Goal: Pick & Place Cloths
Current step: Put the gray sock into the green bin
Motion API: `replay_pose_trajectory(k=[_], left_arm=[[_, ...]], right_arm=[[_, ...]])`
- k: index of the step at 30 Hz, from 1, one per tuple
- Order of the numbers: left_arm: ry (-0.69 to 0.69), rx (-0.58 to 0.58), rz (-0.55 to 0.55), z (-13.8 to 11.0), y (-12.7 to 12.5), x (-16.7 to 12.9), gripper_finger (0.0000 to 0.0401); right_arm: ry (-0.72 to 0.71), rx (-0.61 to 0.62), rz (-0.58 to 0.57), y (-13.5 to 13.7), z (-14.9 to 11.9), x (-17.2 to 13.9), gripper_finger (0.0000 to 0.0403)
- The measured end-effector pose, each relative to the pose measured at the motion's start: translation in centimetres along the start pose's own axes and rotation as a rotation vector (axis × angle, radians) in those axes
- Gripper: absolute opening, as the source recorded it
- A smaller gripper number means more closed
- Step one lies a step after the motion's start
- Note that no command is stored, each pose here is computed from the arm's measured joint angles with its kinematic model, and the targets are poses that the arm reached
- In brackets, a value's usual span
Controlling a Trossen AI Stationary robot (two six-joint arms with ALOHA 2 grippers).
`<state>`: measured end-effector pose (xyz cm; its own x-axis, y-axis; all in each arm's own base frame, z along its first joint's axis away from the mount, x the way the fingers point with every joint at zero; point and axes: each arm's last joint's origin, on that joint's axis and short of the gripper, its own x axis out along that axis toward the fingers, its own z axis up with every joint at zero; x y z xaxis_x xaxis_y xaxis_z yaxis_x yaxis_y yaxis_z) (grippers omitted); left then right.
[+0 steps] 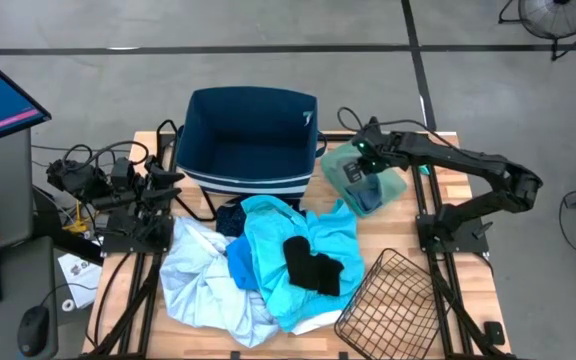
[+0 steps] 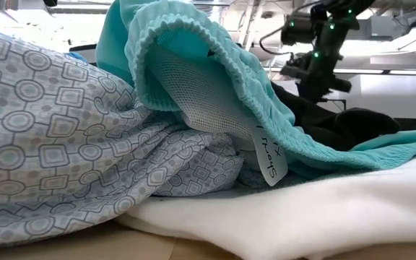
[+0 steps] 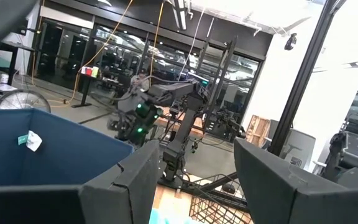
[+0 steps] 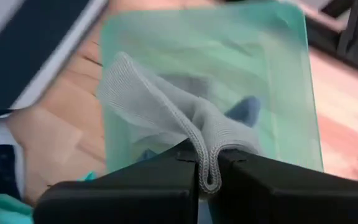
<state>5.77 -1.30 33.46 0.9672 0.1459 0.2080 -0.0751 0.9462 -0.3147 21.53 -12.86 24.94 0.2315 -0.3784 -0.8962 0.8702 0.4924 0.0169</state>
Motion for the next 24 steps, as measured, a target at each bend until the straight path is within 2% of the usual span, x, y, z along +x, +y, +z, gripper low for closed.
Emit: replay_pose_trajectory(k=[10,15,19,24], left_arm=[[0.000,0.001,0.000,0.0,0.0,0.0,0.0191],[0.001,0.001,0.000,0.0,0.0,0.0,0.0191],[0.001,0.001,0.000,0.0,0.0,0.0,0.0191],[0.001,0.001,0.000,0.0,0.0,0.0,0.0191]], right_arm=[[0.092,0.085,-0.047,-0.5,-1.1,1.5,0.0005],[0.173,0.081,-0.075,0.0,-1.3,3.4,0.0020],[0.232,0.069,-0.105,0.4,-1.7,4.4,0.0047],[0.240,0.025,-0.107,0.7,-1.5,3.9,0.0109]])
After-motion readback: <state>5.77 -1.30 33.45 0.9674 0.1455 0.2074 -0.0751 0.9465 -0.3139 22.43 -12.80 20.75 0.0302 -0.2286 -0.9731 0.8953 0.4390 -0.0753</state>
